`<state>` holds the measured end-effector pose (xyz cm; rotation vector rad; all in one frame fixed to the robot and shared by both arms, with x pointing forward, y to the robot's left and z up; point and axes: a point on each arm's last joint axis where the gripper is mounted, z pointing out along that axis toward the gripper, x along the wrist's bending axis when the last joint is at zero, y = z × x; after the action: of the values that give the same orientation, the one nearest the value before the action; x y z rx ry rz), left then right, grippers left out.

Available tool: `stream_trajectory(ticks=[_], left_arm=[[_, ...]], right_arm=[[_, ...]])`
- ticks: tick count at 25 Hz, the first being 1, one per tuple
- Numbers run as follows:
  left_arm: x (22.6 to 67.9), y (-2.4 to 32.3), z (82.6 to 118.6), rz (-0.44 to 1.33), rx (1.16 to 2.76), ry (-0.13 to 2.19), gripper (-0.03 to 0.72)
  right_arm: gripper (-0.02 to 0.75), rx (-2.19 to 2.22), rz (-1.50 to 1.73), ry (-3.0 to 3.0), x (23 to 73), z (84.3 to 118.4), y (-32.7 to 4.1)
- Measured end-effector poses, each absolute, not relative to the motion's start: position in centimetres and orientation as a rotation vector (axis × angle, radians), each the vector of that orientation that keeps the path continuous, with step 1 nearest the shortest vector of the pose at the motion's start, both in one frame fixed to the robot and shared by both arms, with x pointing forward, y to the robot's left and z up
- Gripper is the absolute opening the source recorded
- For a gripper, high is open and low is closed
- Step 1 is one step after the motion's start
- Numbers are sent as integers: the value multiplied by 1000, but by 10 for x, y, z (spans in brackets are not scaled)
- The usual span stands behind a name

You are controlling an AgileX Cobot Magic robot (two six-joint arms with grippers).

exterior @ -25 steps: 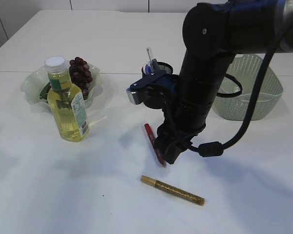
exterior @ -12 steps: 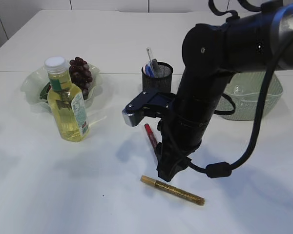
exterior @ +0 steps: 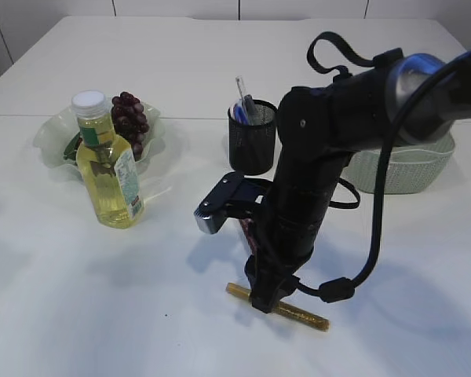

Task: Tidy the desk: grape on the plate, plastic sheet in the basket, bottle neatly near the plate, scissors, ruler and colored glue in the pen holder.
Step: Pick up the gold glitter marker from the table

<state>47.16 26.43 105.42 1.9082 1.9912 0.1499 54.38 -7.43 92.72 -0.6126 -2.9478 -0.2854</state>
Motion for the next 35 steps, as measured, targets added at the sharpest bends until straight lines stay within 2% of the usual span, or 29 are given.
stream_trajectory(ticks=[13,21,29,35], left_arm=[[472,264,1054,147,1907,1992,246],[472,264,1054,147,1907,1992,246],[472,264,1054,147,1907,1992,246],[472,264,1054,147,1907,1992,246]], right_arm=[[377,-599,-283,-2979,553,898,-71],[377,-589,-272,-2990,553,897,-71],[277,-585,-265,-2995,553,897,-72],[258,-588,-265,-2995,553,897,-72]])
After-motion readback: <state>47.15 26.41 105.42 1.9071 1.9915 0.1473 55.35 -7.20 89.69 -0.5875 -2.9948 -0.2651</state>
